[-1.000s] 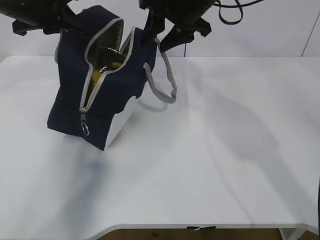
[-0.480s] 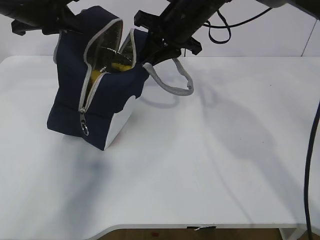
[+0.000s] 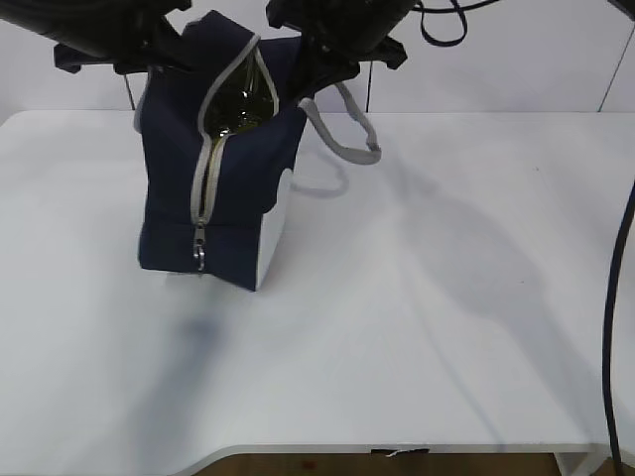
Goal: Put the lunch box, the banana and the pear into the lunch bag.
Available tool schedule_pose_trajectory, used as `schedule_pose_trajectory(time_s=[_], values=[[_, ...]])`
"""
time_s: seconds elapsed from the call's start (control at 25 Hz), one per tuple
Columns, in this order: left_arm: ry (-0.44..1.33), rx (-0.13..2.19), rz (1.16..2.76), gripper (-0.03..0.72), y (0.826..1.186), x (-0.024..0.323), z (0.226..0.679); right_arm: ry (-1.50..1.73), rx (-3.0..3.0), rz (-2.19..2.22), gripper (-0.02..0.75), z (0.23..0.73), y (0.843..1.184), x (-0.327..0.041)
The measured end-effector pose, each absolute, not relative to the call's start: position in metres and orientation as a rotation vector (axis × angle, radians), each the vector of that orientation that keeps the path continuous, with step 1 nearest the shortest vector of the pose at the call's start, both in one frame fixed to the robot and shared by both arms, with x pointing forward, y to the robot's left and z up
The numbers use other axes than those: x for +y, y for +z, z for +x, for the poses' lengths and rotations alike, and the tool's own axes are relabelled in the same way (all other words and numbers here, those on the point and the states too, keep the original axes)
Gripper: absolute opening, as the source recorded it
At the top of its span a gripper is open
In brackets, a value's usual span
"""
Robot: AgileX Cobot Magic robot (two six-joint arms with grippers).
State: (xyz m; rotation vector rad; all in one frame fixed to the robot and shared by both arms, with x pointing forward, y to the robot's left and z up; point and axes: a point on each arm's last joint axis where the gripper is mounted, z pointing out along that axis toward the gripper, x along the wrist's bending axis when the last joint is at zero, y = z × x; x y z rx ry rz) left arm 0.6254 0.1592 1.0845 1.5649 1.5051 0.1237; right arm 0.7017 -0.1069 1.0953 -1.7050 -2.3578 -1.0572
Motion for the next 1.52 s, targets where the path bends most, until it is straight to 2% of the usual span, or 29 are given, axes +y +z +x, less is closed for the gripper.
schedule_pose_trajectory(time_s=[0.16, 0.32, 0.48, 0.84, 1.24, 1.52], values=[[0.107, 1.440, 1.594, -0.001, 1.086, 0.132, 0.616, -1.050, -2.414, -1.759, 0.009, 0.702, 1.108, -0.123], [0.094, 1.377, 1.584, -0.001, 1.090, 0.103, 0.606, -1.057, -2.479, -1.847, 0.008, 0.693, 1.134, -0.147], [0.081, 1.351, 1.569, -0.001, 1.092, 0.090, 0.600, -1.026, -2.491, -1.871, 0.008, 0.683, 1.141, -0.157], [0.033, 1.291, 1.608, -0.001, 1.092, 0.061, 0.583, -0.775, -2.625, -1.856, 0.008, 0.655, 1.130, -0.175], [-0.010, 1.267, 1.589, -0.001, 1.087, 0.033, 0.571, -0.796, -2.699, -1.886, 0.008, 0.642, 1.152, -0.184], [-0.022, 1.282, 1.604, -0.001, 1.078, 0.031, 0.574, -0.634, -2.698, -1.859, 0.008, 0.639, 1.123, -0.186]])
